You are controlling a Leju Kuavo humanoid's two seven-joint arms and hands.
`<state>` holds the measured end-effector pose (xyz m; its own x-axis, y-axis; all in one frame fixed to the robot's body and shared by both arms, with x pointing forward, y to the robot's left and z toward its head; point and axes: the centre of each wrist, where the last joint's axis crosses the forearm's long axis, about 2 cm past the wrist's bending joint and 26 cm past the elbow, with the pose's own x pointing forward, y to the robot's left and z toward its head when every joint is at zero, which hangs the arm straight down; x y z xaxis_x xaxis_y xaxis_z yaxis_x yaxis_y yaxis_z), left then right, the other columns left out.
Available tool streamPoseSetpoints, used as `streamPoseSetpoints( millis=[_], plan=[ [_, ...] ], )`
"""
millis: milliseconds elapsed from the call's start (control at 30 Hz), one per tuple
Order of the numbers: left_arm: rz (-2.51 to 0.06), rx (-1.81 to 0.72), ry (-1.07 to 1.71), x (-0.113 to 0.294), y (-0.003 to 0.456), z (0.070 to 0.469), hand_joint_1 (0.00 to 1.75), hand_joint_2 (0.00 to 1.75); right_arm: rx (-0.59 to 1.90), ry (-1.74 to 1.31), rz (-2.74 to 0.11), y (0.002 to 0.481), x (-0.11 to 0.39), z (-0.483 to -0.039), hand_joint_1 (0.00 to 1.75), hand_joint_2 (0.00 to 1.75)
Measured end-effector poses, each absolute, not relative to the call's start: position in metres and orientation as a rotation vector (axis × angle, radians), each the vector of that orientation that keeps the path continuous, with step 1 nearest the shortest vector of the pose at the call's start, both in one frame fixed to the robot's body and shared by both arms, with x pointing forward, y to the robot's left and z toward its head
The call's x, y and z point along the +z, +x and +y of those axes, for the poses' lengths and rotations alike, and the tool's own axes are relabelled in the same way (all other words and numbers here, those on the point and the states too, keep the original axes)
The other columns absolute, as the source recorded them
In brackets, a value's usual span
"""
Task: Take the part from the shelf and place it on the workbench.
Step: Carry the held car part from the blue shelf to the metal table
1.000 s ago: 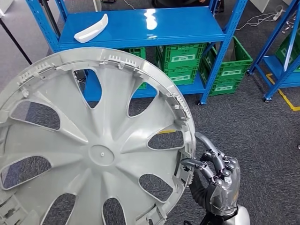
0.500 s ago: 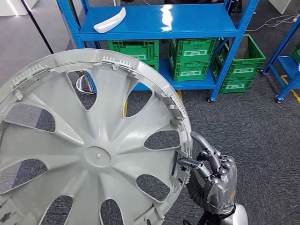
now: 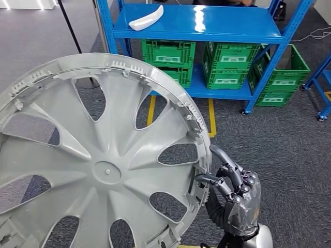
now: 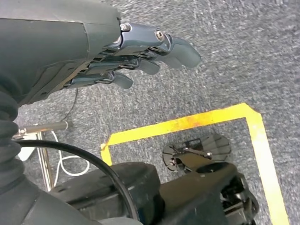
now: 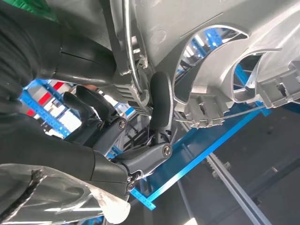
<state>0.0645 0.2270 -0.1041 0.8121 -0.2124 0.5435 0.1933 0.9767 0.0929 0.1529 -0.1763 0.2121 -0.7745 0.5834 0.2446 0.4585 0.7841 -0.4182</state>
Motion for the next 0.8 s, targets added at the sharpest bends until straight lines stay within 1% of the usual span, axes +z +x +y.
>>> streamPoseSetpoints(
  millis=[800],
  plan=[
    [-0.584, -0.221, 0.041, -0.1054, 0.0574, 0.2289, 0.00, 1.75, 0.478, -0.776, -2.613, 0.1537, 0.2111, -0.1762, 1.75, 1.75]
  ],
)
